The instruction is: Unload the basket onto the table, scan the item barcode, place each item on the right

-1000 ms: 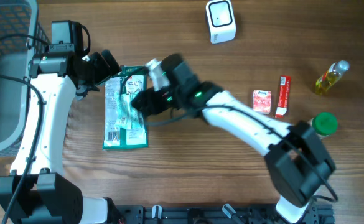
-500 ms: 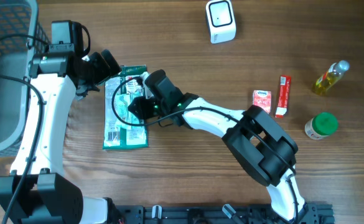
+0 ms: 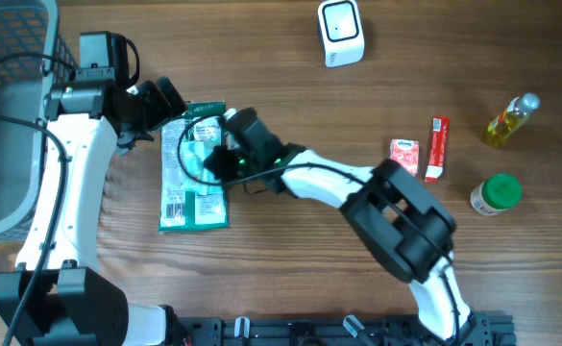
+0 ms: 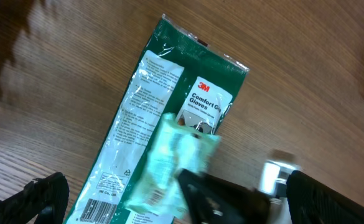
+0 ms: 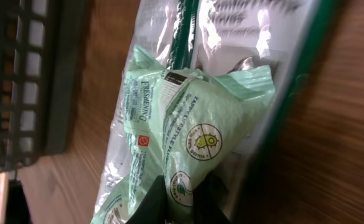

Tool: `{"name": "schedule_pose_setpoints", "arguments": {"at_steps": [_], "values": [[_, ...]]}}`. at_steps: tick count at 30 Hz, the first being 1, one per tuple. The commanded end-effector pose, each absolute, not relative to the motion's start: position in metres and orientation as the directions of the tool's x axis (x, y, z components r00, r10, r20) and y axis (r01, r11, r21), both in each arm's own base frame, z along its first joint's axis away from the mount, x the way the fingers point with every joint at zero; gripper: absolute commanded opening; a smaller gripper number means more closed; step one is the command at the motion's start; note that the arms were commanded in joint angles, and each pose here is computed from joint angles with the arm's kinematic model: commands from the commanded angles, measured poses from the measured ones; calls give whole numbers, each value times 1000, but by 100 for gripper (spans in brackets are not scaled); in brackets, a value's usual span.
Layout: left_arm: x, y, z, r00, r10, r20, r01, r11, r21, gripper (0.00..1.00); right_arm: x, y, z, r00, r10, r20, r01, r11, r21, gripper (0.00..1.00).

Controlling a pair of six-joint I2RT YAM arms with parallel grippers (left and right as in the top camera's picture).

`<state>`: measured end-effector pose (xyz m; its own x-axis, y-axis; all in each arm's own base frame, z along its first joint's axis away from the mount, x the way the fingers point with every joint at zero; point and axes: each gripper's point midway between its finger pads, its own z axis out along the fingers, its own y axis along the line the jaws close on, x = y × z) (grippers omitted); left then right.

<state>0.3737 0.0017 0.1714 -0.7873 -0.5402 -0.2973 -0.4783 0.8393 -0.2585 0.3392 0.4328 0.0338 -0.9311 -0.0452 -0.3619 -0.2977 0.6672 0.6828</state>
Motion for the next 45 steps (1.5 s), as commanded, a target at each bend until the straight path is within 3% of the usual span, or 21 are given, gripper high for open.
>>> {"name": "schedule_pose_setpoints", "arguments": {"at_steps": [1,3,6,10,12,14,15,16,18,20,24,25,26,27,33,38,45], "values": [[374,3,173,-793,-527,-305,-465,848,-255,100,361,386,117,-937,66,-342,-216,659,720,4],[374,3,173,-793,-527,-305,-465,848,-255,100,367,314,85,-972,181,-153,45,775,631,4],[374,3,173,-793,-527,-305,-465,848,-255,100,364,260,58,-953,297,-66,230,845,482,4],[374,3,173,-793,-527,-305,-465,848,-255,100,354,234,43,-913,407,-33,370,859,355,4],[374,3,173,-793,-527,-305,-465,848,-255,100,345,226,39,-845,534,29,515,800,307,4],[374,3,173,-793,-527,-305,-465,848,-255,100,346,222,38,-832,554,15,534,794,289,16],[374,3,173,-793,-527,-305,-465,848,-255,100,346,219,38,-842,539,0,518,808,280,36],[375,1,173,-788,-539,-300,-471,839,-272,100,346,219,38,-857,516,-6,494,824,278,50],[379,-2,175,-785,-539,-305,-460,838,-293,100,342,218,37,-878,479,-5,460,846,269,69],[386,-2,179,-776,-538,-330,-451,838,-306,100,340,221,40,-923,385,-3,368,884,289,72],[373,-25,176,-822,-521,-229,-417,826,-380,100,352,205,77,-955,292,-45,251,882,398,65],[370,-39,176,-851,-486,-199,-375,827,-418,43,356,200,87,-962,265,-70,212,881,422,55],[365,-52,174,-871,-459,-174,-351,830,-434,6,360,194,95,-967,236,-94,170,878,448,24],[360,-62,168,-886,-436,-159,-336,839,-428,4,363,190,99,-970,224,-97,153,869,470,4],[319,-167,106,-978,-193,-75,-144,896,-421,4,359,185,96,-995,46,-92,-18,799,601,4],[308,-238,59,-999,-22,-48,3,887,-462,4,335,210,49,-998,-21,-57,-52,779,625,4],[302,-244,8,-999,1,42,-16,907,-420,4,332,222,20,-994,39,-103,-37,761,647,4]]}}
